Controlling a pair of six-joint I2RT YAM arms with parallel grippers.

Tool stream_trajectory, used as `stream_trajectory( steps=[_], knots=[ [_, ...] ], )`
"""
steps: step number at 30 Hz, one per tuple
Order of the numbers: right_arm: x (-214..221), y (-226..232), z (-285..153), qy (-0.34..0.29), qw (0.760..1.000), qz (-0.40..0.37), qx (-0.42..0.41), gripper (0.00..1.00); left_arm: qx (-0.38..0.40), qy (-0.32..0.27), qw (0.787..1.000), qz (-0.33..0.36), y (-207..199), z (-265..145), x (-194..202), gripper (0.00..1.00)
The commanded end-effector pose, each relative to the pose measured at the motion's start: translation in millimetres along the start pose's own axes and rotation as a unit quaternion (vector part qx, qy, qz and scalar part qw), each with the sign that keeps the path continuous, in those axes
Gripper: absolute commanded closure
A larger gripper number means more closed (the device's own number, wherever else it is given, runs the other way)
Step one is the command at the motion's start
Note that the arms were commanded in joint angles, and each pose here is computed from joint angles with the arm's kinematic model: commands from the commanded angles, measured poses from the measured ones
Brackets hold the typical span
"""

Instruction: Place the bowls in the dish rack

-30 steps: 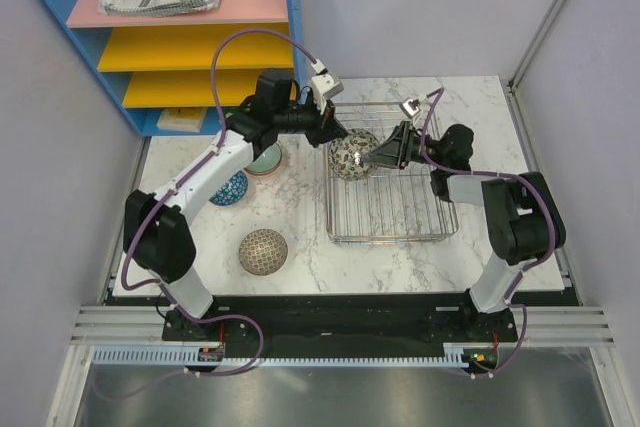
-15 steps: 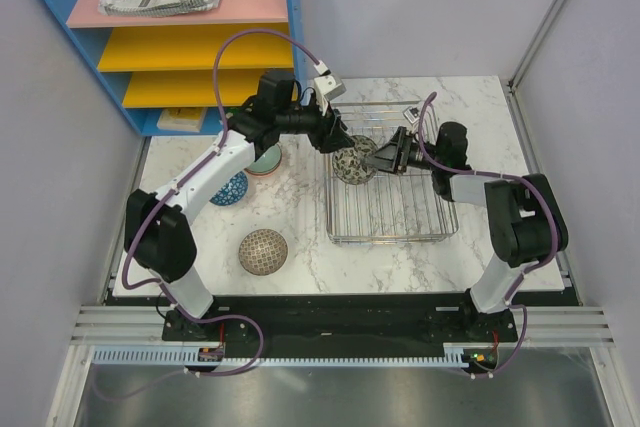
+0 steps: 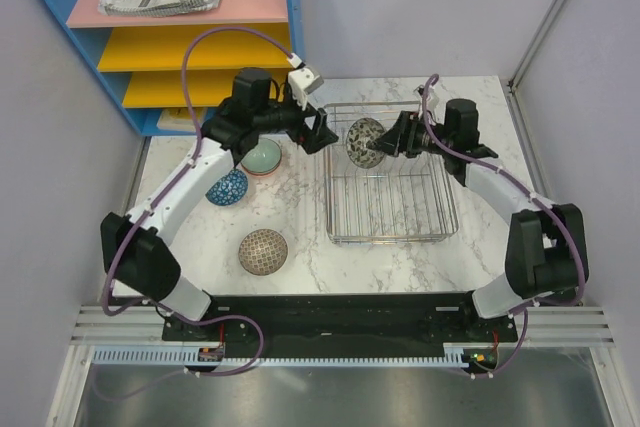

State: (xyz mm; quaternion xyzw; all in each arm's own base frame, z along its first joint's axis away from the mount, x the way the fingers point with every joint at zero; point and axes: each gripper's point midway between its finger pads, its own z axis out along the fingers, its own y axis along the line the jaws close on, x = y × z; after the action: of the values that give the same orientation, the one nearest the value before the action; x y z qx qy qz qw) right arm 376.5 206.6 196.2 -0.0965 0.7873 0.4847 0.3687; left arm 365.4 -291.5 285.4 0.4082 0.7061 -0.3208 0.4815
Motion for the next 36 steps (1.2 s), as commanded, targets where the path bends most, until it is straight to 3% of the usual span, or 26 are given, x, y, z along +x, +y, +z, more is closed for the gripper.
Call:
stream_trajectory(
  steps=[1, 7, 16, 17, 27, 36],
  knots=[
    [-42.0, -3.0, -26.1, -0.042, 0.989, -0.103, 0.099, 1.0, -0.107, 0.01, 0.994, 0.01, 31.5, -43.6, 0.9, 0.0],
    [-76.0, -31.6, -60.2, -0.079, 0.951, -0.158, 0.252, 1.0, -0.178, 0.025, 0.983, -0.026, 69.6, -101.1, 32.2, 0.0],
    [-110.7, -53.7, -99.5, -0.104, 0.891, -0.207, 0.391, 1.0, -0.222, 0.084, 0.97, -0.055, 77.0, -142.8, 104.7, 0.0],
    [-116.9, -58.3, -107.7, -0.109, 0.875, -0.214, 0.42, 1.0, -0.227, 0.082, 0.969, -0.051, 74.5, -147.2, 104.8, 0.0],
    [-114.5, -68.9, -117.2, -0.077, 0.828, -0.261, 0.49, 1.0, -0.23, 0.054, 0.971, -0.032, 61.7, -174.8, 110.7, 0.0],
    [-97.6, -80.3, -99.4, -0.032, 0.814, -0.286, 0.504, 1.0, -0.228, 0.047, 0.971, -0.052, 66.0, -185.8, 120.4, 0.0]
  ],
)
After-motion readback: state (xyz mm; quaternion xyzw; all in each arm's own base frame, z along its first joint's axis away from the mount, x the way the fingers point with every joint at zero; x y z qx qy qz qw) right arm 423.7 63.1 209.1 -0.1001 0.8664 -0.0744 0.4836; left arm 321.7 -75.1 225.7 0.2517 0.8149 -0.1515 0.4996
